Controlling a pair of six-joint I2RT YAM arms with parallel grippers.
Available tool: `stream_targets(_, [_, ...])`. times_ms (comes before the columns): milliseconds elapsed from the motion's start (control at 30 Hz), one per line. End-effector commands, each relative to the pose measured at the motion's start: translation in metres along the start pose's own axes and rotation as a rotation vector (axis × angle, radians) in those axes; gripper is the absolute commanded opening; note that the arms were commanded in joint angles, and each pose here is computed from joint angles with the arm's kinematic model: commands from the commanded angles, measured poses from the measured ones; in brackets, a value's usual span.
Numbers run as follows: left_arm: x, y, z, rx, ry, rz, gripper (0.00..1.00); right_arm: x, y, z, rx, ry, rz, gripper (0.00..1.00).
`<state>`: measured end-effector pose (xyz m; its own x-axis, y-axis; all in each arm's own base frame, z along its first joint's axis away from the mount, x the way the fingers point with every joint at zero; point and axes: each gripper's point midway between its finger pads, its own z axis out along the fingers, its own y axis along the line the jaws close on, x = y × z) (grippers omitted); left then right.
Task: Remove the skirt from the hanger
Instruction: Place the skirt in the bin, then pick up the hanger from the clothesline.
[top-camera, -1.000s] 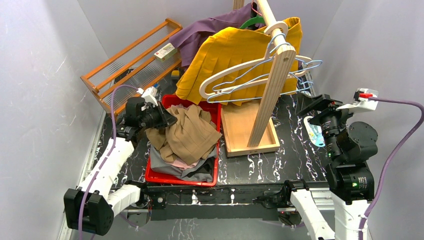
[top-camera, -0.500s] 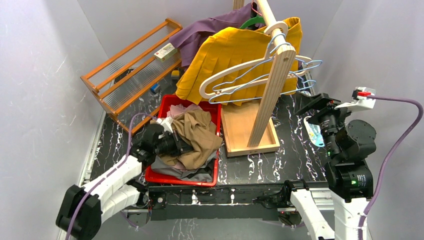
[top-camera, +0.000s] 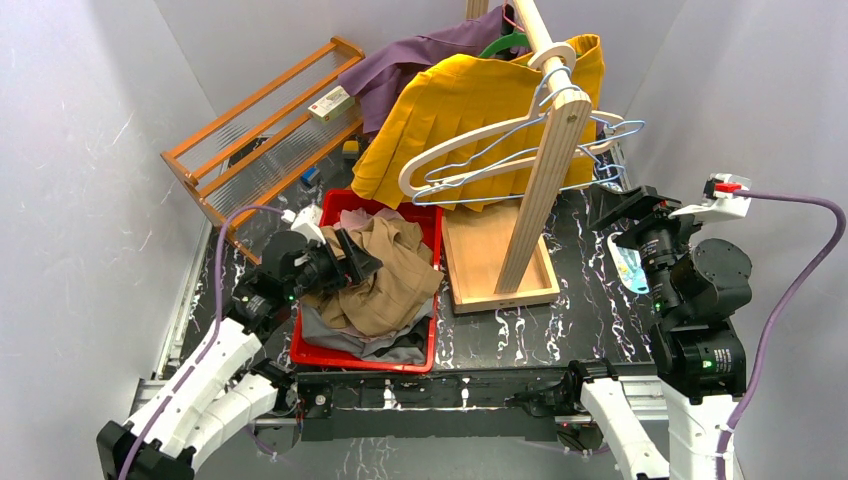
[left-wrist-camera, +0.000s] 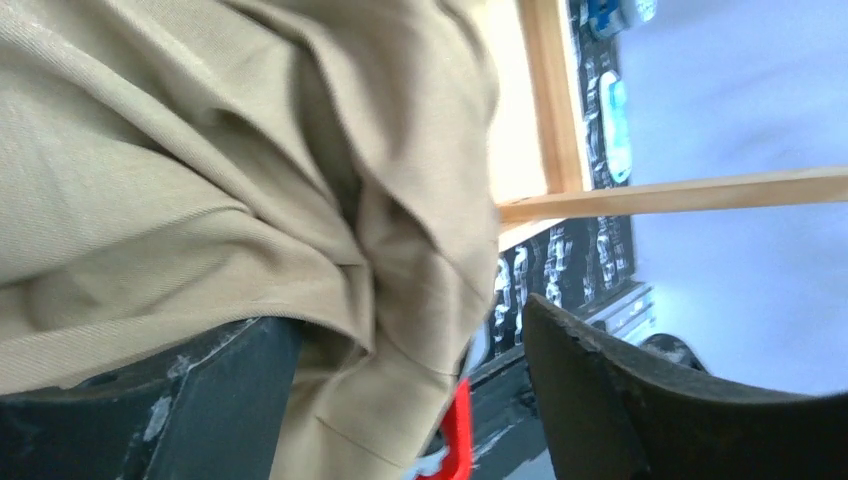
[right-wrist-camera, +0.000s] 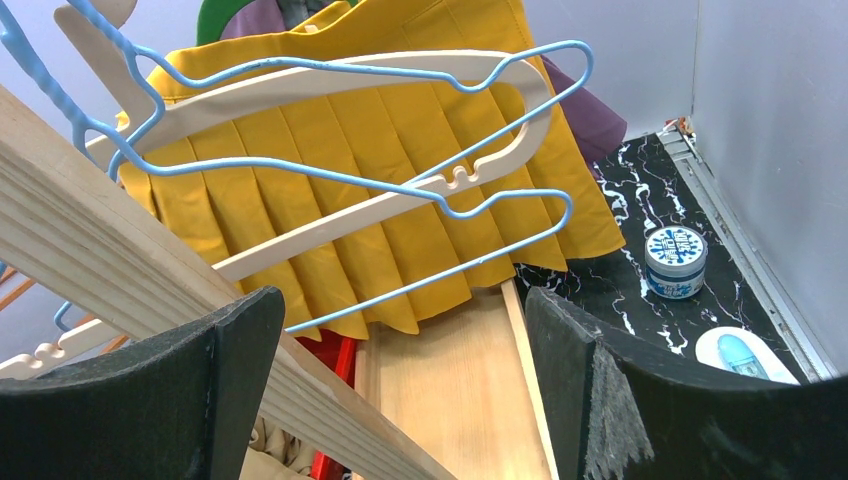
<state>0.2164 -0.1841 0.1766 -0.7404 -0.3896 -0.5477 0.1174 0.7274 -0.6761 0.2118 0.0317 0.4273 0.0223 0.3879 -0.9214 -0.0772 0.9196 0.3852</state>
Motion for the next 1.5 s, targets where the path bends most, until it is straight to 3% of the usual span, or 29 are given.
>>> stream_targets(0, [-0.021,-0.028,-0.027,0.059,-0.054,0.078,0.83,-0.017,0.007,0.0,-0.024,-0.06,-0.003,0.98])
stream_targets(100, [-0.039,-0.043,-0.04,0.081,-0.103,0.142,0.92,-0.014,0.004,0.001,-0.015,-0.056,-0.014,0.98])
stream_targets(267, [-0.082,-0.052,-0.053,-0.036,-0.164,0.325,0.92,-0.021,0.003,-0.001,-0.006,-0.07,-0.047,0.99])
stream_targets(400, [-0.134,-0.095,-0.057,0.005,-0.253,0.428,0.92,-0.039,0.007,-0.006,-0.01,-0.101,-0.071,0.98])
stream_targets(500, [-0.169,-0.144,-0.054,0.121,-0.301,0.447,0.87,-0.06,0.02,-0.008,-0.045,-0.136,-0.071,0.98])
stream_targets(600, [-0.173,-0.167,-0.044,0.201,-0.257,0.405,0.79,-0.079,0.034,-0.008,-0.089,-0.158,-0.068,0.98])
stream_targets(767, [-0.158,-0.141,-0.078,0.158,-0.353,0.378,0.66,-0.097,0.038,-0.01,-0.091,-0.215,-0.08,0.98])
stream_targets(933, [-0.149,-0.141,-0.083,0.163,-0.295,0.443,0.82,-0.093,0.039,0.005,-0.095,-0.197,-0.08,0.98])
stream_targets(1033, [-0.164,-0.148,-0.067,0.124,-0.244,0.461,0.86,-0.104,0.049,0.005,-0.129,-0.219,-0.057,0.98])
stream_targets(1167, [-0.203,-0.175,-0.059,0.186,-0.313,0.492,0.91,-0.118,0.066,0.01,-0.19,-0.227,-0.048,0.98])
stream_targets(1333, [-0.257,-0.198,-0.026,0.338,-0.279,0.494,0.88,-0.132,0.088,0.027,-0.261,-0.193,-0.06,0.98])
stream_targets(1467, [-0.273,-0.226,-0.003,0.501,-0.241,0.631,0.89,-0.132,0.099,0.04,-0.307,-0.158,-0.067,0.98])
